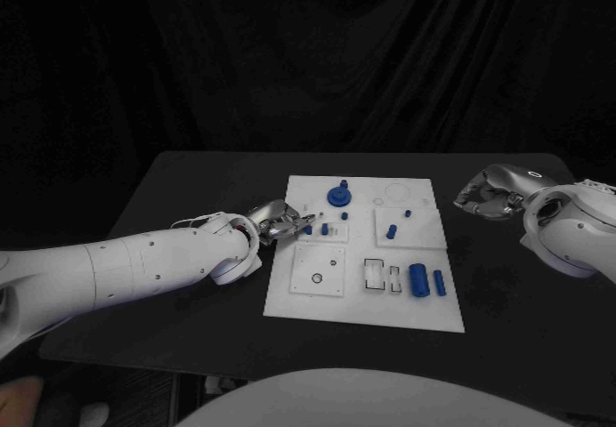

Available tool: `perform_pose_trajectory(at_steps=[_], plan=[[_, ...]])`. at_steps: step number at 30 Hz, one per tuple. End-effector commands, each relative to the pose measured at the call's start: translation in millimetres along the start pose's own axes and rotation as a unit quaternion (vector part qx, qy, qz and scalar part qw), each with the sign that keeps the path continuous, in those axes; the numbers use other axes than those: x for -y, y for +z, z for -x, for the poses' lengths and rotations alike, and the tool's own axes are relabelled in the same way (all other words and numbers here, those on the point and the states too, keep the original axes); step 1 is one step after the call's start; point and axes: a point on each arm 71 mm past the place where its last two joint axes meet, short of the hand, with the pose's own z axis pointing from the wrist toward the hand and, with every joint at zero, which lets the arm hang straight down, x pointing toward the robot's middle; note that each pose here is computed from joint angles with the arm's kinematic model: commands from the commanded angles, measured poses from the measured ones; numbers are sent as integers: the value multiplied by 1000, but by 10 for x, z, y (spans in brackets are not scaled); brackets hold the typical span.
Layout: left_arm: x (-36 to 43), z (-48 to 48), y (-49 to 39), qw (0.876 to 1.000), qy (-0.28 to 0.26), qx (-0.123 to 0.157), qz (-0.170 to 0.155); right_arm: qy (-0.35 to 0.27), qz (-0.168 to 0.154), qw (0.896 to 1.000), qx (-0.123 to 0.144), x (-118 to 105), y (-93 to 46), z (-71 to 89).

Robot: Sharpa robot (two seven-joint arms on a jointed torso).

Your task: Assemble the parts on the task board

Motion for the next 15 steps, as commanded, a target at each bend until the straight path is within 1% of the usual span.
perform_pose_trajectory(at_steps=[1, 15], plan=[[31, -11, -1, 1000, -2, 1, -16, -2, -7, 1000, -3, 9, -1, -7], [58, -33, 16, 1000, -2, -9, -27, -2, -7, 1000, -4, 4, 0, -10]])
